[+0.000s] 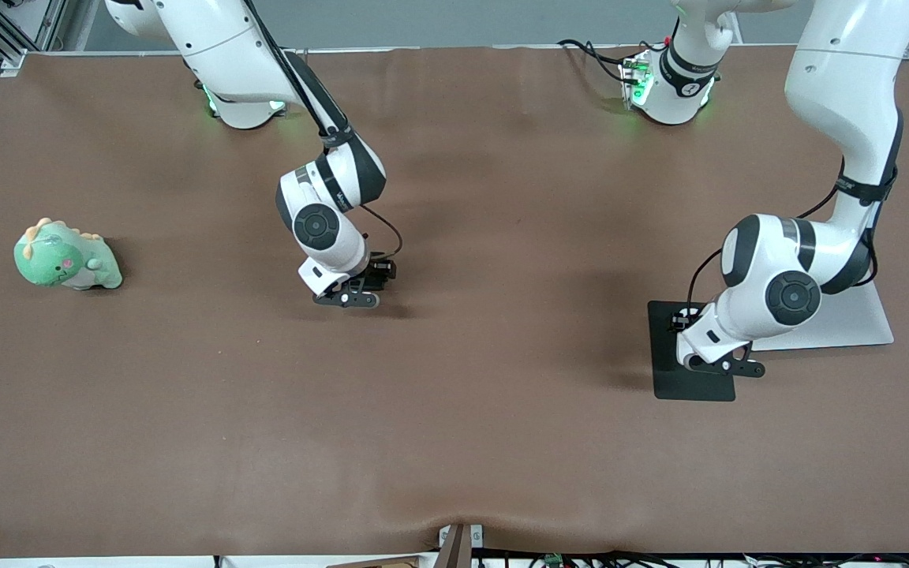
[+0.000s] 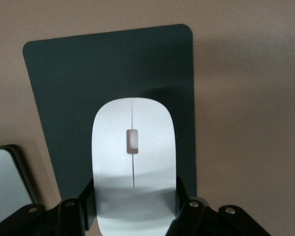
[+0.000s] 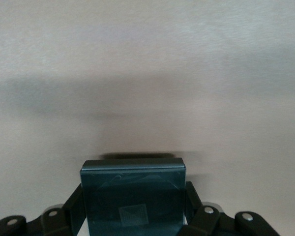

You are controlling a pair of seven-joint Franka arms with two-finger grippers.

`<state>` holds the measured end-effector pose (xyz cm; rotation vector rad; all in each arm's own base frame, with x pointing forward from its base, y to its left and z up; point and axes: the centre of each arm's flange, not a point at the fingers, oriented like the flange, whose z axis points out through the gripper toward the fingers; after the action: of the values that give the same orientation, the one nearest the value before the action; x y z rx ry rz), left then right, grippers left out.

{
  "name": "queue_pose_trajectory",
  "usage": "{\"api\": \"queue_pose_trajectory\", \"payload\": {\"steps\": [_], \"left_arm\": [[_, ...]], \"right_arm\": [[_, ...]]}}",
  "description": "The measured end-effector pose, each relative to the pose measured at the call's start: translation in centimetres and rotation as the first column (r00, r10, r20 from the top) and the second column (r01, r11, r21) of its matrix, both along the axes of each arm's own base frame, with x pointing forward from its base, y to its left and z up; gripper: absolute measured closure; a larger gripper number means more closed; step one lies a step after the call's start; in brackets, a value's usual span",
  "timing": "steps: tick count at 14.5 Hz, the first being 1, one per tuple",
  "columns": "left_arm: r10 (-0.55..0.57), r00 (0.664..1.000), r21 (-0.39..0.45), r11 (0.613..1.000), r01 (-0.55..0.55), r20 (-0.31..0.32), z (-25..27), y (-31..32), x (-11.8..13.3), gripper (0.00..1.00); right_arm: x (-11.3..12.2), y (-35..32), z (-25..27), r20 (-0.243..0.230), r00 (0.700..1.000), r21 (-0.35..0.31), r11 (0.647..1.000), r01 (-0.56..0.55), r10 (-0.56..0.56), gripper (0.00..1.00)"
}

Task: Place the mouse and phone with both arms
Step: 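Carry the mouse onto the mouse pad while the right gripper carries the phone, then open the left gripper on the pad while the right gripper releases the phone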

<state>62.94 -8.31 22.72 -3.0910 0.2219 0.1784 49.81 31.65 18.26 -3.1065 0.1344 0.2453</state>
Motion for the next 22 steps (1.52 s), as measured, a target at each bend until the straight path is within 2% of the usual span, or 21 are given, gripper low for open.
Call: {"api": "queue_pose_trajectory", "payload": {"steps": [4, 7, 10, 14, 16, 20, 21, 22], "left_arm": [[-0.016, 0.998, 0.013, 1.0, 0.015, 0.056, -1.1, 1.0, 0.7, 0.38], [-0.012, 0.998, 0.004, 1.0, 0.012, 0.068, -2.8, 1.3, 0.9, 0.38], [-0.013, 0.997, -0.001, 1.0, 0.013, 0.077, -3.7, 1.2, 0.9, 0.38], [-0.012, 0.997, -0.003, 1.0, 0.012, 0.071, -4.5, 1.3, 0.8, 0.38], [-0.012, 0.997, -0.003, 1.0, 0.012, 0.071, -4.6, 1.3, 0.8, 0.38], [-0.034, 0.997, -0.004, 0.999, 0.035, 0.071, -4.5, 1.7, 0.9, 0.05], [-0.033, 0.996, -0.004, 0.999, 0.034, 0.078, -4.1, 2.0, 1.1, 0.0], [-0.033, 0.996, -0.003, 0.999, 0.034, 0.085, -3.5, 2.2, 1.4, 0.0]], "right_arm": [[0.9, -3.1, 2.3, -0.037, 0.998, -0.009, 0.999, 0.046, -0.046, 0.19], [0.5, -9.1, 3.4, -0.048, 0.998, 0.003, 0.999, 0.041, -0.041, 0.19], [-0.4, -16.6, 2.2, -0.035, 0.999, 0.01, 1.0, 0.016, -0.016, 0.19], [-1.2, -21.6, 0.5, -0.006, 0.999, -0.05, 0.998, -0.032, 0.032, 0.19], [-1.1, -24.7, 0.1, 0.005, 0.997, -0.05, 0.996, -0.071, 0.072, 0.19], [-0.7, -33.9, 0.1, 0.007, 0.995, -0.02, 0.995, -0.1, 0.1, 0.19], [-0.8, -35.2, 0.1, 0.007, 0.996, -0.017, 0.995, -0.093, 0.093, 0.19], [-0.9, -35.9, 0.1, 0.007, 0.996, -0.017, 0.996, -0.085, 0.085, 0.19]]}}
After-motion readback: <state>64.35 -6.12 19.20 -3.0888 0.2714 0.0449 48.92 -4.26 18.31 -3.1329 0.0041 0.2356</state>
